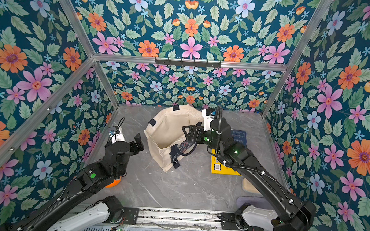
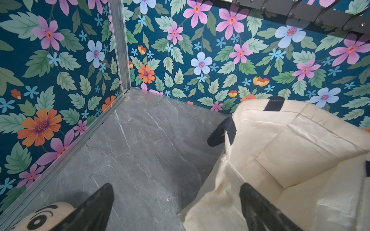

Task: Take out the books from the canvas bag
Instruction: Adjust the canvas bag at the center of the board, then reset both arms

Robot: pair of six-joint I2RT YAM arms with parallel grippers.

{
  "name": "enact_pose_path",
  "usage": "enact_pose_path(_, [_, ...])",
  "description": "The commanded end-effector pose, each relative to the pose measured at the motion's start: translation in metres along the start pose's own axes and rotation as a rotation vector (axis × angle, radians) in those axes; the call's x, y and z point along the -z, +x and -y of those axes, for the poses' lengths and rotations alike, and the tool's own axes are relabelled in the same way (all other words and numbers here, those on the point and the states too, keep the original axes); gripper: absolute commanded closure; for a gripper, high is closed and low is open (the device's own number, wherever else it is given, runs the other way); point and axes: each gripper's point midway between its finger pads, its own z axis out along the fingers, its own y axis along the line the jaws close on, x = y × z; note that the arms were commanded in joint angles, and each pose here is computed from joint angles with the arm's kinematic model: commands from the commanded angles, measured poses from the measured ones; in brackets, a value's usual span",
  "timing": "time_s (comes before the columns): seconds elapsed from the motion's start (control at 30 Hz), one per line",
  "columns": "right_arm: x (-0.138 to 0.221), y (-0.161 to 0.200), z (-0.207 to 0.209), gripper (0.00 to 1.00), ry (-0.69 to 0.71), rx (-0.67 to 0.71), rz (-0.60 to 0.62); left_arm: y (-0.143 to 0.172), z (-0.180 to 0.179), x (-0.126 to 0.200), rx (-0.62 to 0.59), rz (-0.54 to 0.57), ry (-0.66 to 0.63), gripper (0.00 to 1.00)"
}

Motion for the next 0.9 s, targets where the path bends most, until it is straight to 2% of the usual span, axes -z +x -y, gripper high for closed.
enact_pose_path(0.0, [0.019,0.001,0.021,0.01,0.104,0.121,0.043,-0.013,0.000,0.000,0.019,0.078,-0.005,0.00])
enact_pose_path(0.17, [0.051,0.004,0.069,0.01,0.321,0.188,0.160,-0.011,0.001,-0.005,-0.080,0.112,-0.016,0.00])
enact_pose_path(0.33, [0.073,0.020,0.109,0.01,0.468,0.332,0.246,-0.005,-0.008,-0.008,-0.104,0.178,-0.049,0.00])
enact_pose_path(0.5, [0.097,0.028,0.153,0.01,0.676,0.451,0.340,0.012,-0.013,-0.016,-0.098,0.186,-0.066,0.00])
enact_pose_path(0.7, [0.087,0.043,0.196,0.01,0.759,0.405,0.303,0.033,-0.021,-0.030,-0.157,0.211,-0.084,0.00])
enact_pose_path(0.87, [0.081,0.056,0.251,0.01,0.887,0.370,0.278,0.047,-0.029,-0.053,-0.207,0.165,-0.086,0.00])
